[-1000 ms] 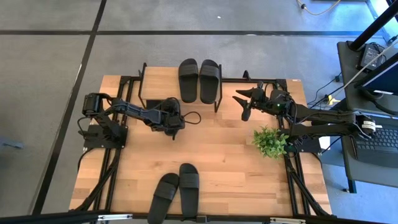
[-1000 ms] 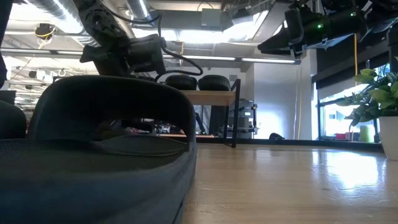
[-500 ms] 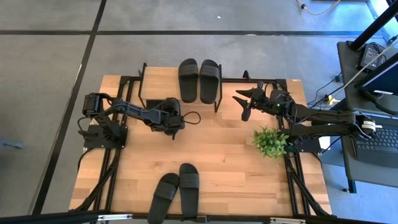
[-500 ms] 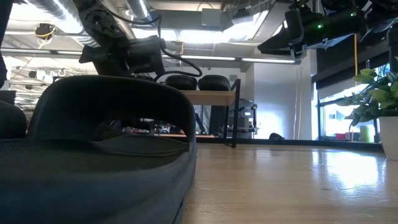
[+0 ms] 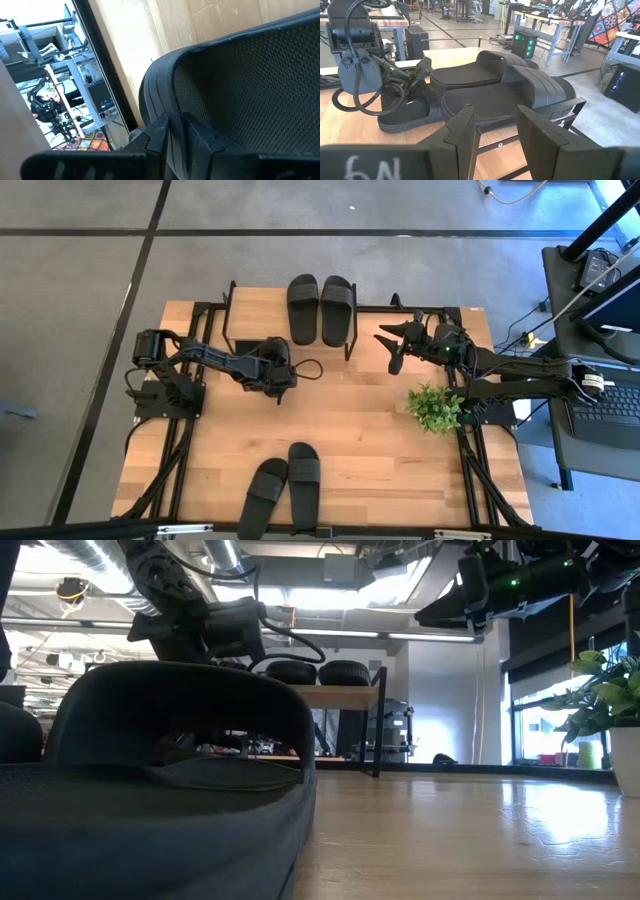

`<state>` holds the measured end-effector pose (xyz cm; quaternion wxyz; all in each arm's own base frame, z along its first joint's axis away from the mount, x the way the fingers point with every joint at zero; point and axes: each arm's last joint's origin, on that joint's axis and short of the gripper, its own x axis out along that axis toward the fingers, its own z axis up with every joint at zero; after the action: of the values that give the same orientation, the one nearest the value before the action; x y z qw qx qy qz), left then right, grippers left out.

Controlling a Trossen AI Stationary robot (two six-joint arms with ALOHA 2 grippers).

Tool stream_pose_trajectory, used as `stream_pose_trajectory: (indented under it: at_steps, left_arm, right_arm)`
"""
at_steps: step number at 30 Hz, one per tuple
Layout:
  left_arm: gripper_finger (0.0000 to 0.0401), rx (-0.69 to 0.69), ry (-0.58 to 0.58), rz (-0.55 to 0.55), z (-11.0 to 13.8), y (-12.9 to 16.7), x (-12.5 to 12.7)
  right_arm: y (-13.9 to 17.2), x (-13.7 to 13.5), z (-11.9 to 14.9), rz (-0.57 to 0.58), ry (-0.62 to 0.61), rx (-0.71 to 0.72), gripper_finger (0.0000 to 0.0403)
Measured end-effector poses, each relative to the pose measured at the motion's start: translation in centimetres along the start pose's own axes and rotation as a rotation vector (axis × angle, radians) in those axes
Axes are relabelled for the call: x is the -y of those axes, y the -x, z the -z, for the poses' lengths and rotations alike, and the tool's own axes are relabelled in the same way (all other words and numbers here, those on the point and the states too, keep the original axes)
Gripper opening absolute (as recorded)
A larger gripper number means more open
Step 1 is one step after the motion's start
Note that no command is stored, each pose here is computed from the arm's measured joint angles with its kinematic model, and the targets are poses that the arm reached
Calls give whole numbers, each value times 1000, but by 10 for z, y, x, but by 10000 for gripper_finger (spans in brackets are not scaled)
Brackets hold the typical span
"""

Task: Pick and place slides into the shelf
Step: Put the black slipper under the shelf

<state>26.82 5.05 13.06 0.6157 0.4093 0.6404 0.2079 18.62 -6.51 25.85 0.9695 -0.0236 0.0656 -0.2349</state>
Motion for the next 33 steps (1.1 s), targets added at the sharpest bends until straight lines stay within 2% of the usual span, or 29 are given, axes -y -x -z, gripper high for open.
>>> stream_pose_trajectory:
  at_steps: [10, 21, 25, 33]
  left_arm:
    - [53, 1, 3, 1, 0, 0, 0]
    - [148, 24, 52, 40, 0, 1, 0]
    - [164, 49, 74, 45, 2, 6, -5]
    - [167, 149, 251, 52, 14, 29, -27]
  right_arm:
    - [0, 0, 0, 0, 0, -1, 145]
    - [0, 0, 0, 0, 0, -1, 145]
    - [0, 0, 0, 0, 1, -2, 145]
    - [0, 0, 1, -1, 4, -4, 145]
